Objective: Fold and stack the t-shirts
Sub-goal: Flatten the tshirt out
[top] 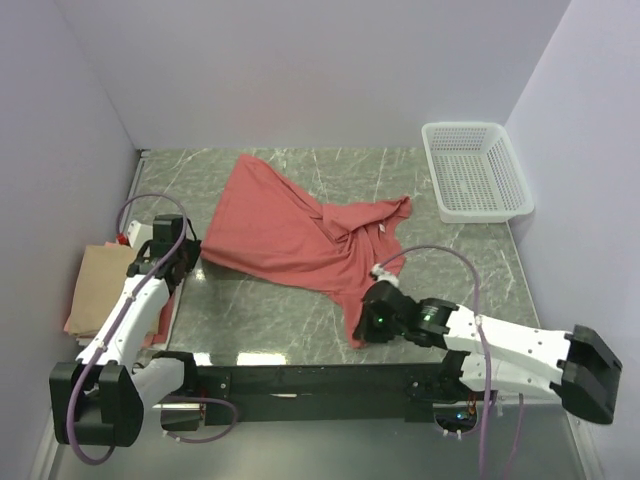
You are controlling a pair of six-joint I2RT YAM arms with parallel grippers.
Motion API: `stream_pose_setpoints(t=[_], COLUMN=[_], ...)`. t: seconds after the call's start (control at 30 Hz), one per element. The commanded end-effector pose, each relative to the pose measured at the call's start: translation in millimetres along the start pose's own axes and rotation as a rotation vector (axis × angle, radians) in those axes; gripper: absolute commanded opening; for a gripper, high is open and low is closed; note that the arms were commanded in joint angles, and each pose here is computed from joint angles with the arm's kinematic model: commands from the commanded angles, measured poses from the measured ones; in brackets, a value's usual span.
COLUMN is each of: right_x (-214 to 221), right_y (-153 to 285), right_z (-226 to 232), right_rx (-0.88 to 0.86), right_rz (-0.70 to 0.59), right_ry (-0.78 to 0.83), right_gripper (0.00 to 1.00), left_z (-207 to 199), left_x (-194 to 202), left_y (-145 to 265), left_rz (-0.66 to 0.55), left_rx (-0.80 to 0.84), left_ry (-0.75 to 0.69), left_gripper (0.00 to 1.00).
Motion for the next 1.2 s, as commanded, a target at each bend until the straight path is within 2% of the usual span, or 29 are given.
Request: stream_pose_setpoints(t=[0.0, 0.03, 0.07, 0.23, 0.3, 0.33, 0.37, 0.43, 0.57, 0.67, 0.7, 0.73, 0.83, 1.17], right_x=[-9, -9, -16, -43, -58, -59, -62, -74, -89, -88, -88, -86, -74, -58], right_y=[11, 11, 15, 39, 44, 41, 41, 43, 31, 14, 9, 4, -12, -34], right_z=[72, 73, 77, 84, 82, 68, 62, 44, -8, -35, -37, -40, -48, -60], right_rx=[-0.221, -0.205, -0.194, -0.246, -0.191, -0.109, -0.078, -0.047, 0.035, 0.106, 0.108, 0.110, 0.113, 0.134], right_rz=[-0.058, -0.056, -0.092, -0.197, -0.253, -0.247, -0.263, -0.296, -0.340, -0.301, -0.299, -0.293, -0.243, -0.192], right_ry=[-0.005, 0.012, 0.011, -0.006, -0.010, -0.007, -0.010, -0.060, -0.164, -0.203, -0.212, -0.230, -0.263, -0.321], right_gripper=[0.07, 0.11, 0.22, 0.25, 0.41, 0.48, 0.60, 0.66, 0.65, 0.61, 0.59, 0.53, 0.48, 0.49], left_z=[-16, -17, -18, -22, -23, -24, -24, -23, -25, -25, -25, -25, -24, -26], left_x=[-11, -12, -13, -18, -18, -19, -19, -26, -30, -34, -35, -37, -40, -55], left_y=[3, 2, 2, 1, 1, 2, 2, 1, 1, 2, 3, 3, 4, 9], left_rz=[-0.009, -0.007, -0.003, -0.008, -0.003, 0.000, -0.001, -0.013, -0.008, -0.009, -0.010, -0.015, -0.019, -0.036], left_rx=[0.053, 0.051, 0.056, 0.066, 0.069, 0.072, 0.074, 0.069, 0.079, 0.076, 0.077, 0.075, 0.080, 0.088], left_ry=[-0.015, -0.015, -0.011, -0.013, -0.016, -0.020, -0.023, -0.015, -0.015, -0.019, -0.020, -0.017, -0.015, -0.012], left_gripper=[0.00, 0.01, 0.00, 0.00, 0.00, 0.00, 0.00, 0.00, 0.00, 0.00, 0.00, 0.00, 0.00, 0.00])
Point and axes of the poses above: each gripper's point midway between its finger pads, its own y axis back along the fingers, its own z axis along the line the jaws close on, x = y × z, the point moved 5 cm from there along y, back along the fingers, and after that the axes turned 1 degree about -y, right-handed, at the moved point
